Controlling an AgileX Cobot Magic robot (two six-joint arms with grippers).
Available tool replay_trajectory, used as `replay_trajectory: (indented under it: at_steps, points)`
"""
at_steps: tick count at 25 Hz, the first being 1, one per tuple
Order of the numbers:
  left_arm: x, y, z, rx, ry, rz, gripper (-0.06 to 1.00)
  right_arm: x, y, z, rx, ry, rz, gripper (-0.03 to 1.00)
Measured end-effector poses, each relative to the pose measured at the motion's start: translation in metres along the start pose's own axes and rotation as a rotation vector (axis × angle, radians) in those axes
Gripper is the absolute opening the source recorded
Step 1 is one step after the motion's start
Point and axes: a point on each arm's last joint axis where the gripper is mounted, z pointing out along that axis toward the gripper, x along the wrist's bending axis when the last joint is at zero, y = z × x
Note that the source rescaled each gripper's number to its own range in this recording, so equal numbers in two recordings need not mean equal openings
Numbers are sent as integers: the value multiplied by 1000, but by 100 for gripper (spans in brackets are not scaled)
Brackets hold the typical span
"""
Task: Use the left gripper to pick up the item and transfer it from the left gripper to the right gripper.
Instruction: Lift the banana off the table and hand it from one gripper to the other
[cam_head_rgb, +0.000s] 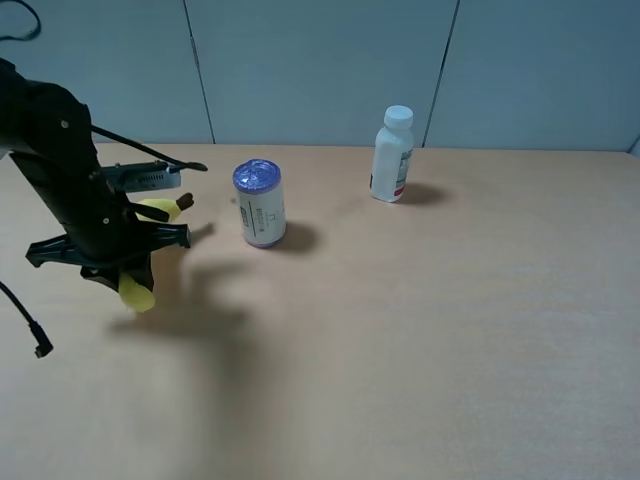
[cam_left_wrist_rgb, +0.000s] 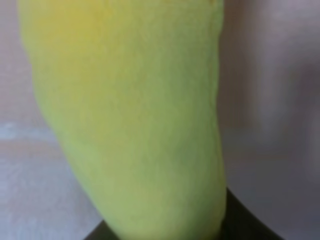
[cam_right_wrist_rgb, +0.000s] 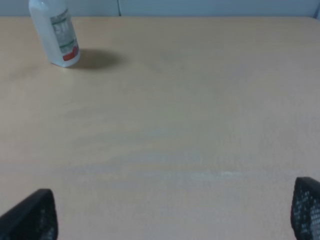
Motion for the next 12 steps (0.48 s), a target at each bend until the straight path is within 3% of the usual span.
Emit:
replay_trajectory:
  at_steps: [7,12]
  points:
    - [7,-17,-52,-52,-26,48,0,0,0,0,0,0,0,100]
    - [14,-32,-81,-52,-26,158,0,0,0,0,0,0,0,100]
